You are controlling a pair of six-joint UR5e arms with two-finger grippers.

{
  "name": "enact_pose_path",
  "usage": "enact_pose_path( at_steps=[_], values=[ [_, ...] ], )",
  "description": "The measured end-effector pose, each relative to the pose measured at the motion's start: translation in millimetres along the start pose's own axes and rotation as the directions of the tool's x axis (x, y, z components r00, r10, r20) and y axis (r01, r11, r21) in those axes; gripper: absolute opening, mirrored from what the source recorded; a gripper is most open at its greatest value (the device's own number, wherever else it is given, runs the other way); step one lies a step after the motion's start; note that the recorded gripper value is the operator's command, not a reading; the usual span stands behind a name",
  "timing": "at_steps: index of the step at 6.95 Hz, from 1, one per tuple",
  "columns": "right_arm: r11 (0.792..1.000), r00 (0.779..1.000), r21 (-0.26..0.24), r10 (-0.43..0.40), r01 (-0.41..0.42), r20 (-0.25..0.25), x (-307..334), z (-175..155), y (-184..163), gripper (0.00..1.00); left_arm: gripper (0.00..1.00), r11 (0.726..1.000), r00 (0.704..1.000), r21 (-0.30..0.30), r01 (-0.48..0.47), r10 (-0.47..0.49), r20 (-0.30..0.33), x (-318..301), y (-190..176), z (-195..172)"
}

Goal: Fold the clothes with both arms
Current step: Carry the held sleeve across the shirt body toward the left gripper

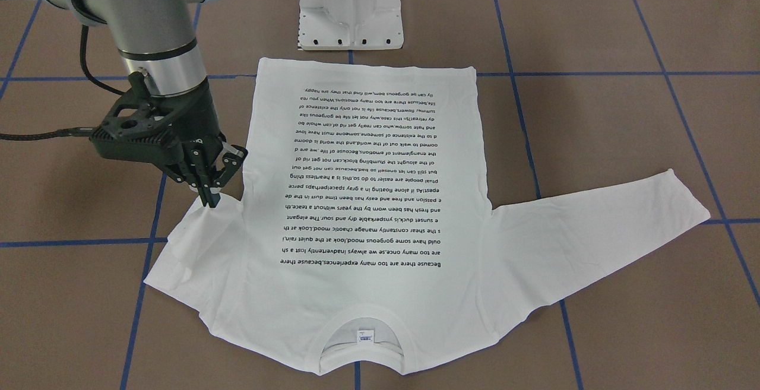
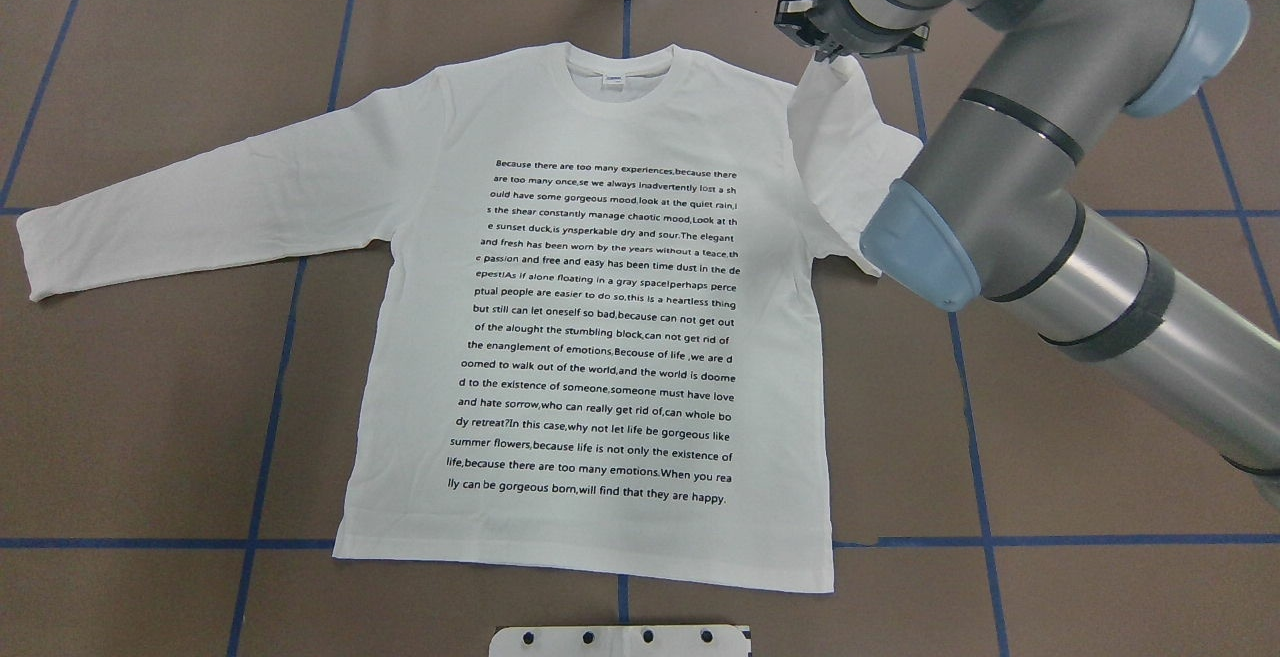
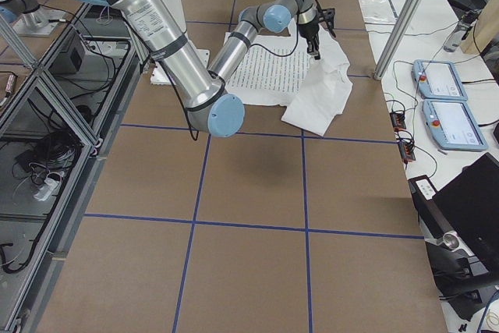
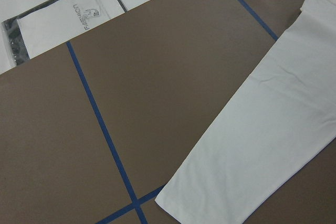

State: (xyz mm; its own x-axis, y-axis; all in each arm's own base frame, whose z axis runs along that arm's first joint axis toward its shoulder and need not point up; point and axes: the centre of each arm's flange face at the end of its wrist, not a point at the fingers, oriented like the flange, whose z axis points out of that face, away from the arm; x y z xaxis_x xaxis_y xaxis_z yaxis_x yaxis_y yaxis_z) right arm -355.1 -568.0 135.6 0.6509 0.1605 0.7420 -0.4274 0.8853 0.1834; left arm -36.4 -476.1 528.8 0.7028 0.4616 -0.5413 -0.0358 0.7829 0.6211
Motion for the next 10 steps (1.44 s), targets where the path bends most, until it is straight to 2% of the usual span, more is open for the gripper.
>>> enact_pose_path(
  at_steps=[2,4,6,10],
  values=[
    [0.999,0.999,0.043,-0.025,0.023,0.038,-90.4,1.6,3.0,0.0,1.0,1.0,1.0,-0.002,0.002,-0.002,0.0,-0.7,0.9,0.7],
    [0.995,0.996,0.093,-0.044,0.036,0.081,-163.6,32.4,30.9,0.0,1.0,1.0,1.0,-0.005,0.006,-0.006,0.0,-2.1,2.2,2.2],
    [0.99,0.996,0.124,-0.071,0.063,0.06,-215.1,57.6,74.5,0.0,1.0,1.0,1.0,-0.008,0.009,-0.009,0.001,-3.3,3.3,3.5],
    [0.982,0.99,0.144,-0.133,0.124,0.052,-282.5,64.0,148.6,0.0,1.0,1.0,1.0,-0.019,0.019,-0.019,0.001,-7.8,7.4,8.1]
  ],
)
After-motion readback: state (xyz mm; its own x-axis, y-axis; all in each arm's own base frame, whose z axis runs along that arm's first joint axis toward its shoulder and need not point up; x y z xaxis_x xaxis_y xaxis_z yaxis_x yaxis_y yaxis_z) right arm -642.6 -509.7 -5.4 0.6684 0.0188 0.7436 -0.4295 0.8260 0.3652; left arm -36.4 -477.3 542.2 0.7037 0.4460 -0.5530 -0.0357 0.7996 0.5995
